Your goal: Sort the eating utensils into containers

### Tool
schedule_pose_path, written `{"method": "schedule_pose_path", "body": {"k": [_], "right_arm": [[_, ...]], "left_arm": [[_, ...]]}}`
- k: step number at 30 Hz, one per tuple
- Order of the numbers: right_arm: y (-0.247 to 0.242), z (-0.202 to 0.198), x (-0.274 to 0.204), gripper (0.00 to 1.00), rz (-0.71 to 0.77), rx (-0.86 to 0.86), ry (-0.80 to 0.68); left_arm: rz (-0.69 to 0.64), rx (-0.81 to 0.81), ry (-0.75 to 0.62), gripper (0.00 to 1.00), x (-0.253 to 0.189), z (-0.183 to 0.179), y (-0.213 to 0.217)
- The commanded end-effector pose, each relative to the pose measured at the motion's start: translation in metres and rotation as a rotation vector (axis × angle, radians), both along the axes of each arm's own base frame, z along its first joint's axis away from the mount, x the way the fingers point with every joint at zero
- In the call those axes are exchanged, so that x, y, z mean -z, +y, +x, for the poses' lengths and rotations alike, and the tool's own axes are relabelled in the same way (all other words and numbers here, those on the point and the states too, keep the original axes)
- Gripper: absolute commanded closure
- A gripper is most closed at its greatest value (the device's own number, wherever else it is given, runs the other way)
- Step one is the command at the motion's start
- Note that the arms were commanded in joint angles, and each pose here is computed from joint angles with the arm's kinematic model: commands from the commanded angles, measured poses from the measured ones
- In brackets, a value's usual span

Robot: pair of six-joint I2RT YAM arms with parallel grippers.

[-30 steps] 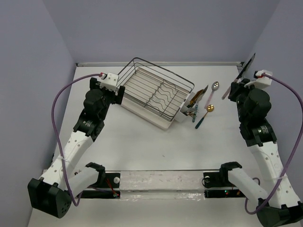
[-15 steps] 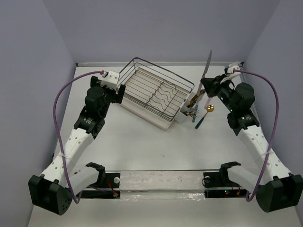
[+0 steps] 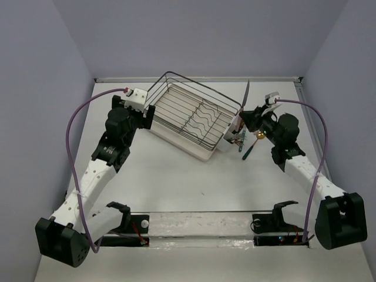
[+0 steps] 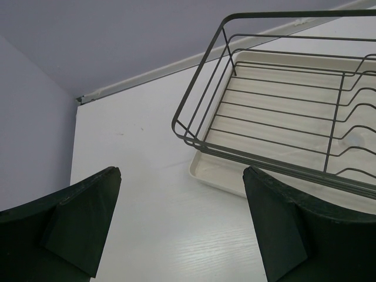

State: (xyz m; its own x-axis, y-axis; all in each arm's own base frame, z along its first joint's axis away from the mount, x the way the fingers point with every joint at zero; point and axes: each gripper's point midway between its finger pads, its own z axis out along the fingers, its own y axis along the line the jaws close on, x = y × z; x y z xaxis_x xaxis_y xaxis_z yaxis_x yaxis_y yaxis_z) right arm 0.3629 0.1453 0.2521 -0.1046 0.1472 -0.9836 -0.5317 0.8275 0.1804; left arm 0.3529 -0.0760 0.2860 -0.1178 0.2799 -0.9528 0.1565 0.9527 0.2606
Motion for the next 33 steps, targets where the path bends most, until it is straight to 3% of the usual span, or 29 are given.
{"method": "schedule_pose_path", "body": {"k": [1,15,17,18,21,26,33], "right_arm": [[0.006,0.003,-0.025,1.0,0.041,-0.019,-0.146],[0.008,-0.001,0.012,1.0,0.034,-0.04,-0.125],[0.009,-0.002,0.013,0.86,0.034,-0.045,-0.103],[0.01,-0.003,0.013,0.66,0.031,-0.051,-0.096],[0.01,-0.005,0.009,0.47,0.02,-0.056,-0.098],[0.004,-0.007,-0.006,0.41,0.02,-0.026,-0.116],[0.001,-0.014,-0.09,0.4,0.041,-0.012,-0.213]], "left_arm": [[-0.034,0.004,-0.051,0.01,-0.017,-0.002,0.0],[-0.035,-0.001,-0.051,0.01,-0.013,-0.002,0.0],[-0.029,0.0,-0.051,0.01,-0.012,-0.003,0.001],[-0.027,-0.003,-0.052,0.01,-0.012,-0.003,0.002],[-0.024,-0.004,-0.057,0.01,-0.012,-0.003,0.002],[-0.019,0.0,-0.056,0.01,-0.01,-0.003,0.002],[-0.022,0.004,-0.051,0.01,-0.008,-0.003,0.001]]}}
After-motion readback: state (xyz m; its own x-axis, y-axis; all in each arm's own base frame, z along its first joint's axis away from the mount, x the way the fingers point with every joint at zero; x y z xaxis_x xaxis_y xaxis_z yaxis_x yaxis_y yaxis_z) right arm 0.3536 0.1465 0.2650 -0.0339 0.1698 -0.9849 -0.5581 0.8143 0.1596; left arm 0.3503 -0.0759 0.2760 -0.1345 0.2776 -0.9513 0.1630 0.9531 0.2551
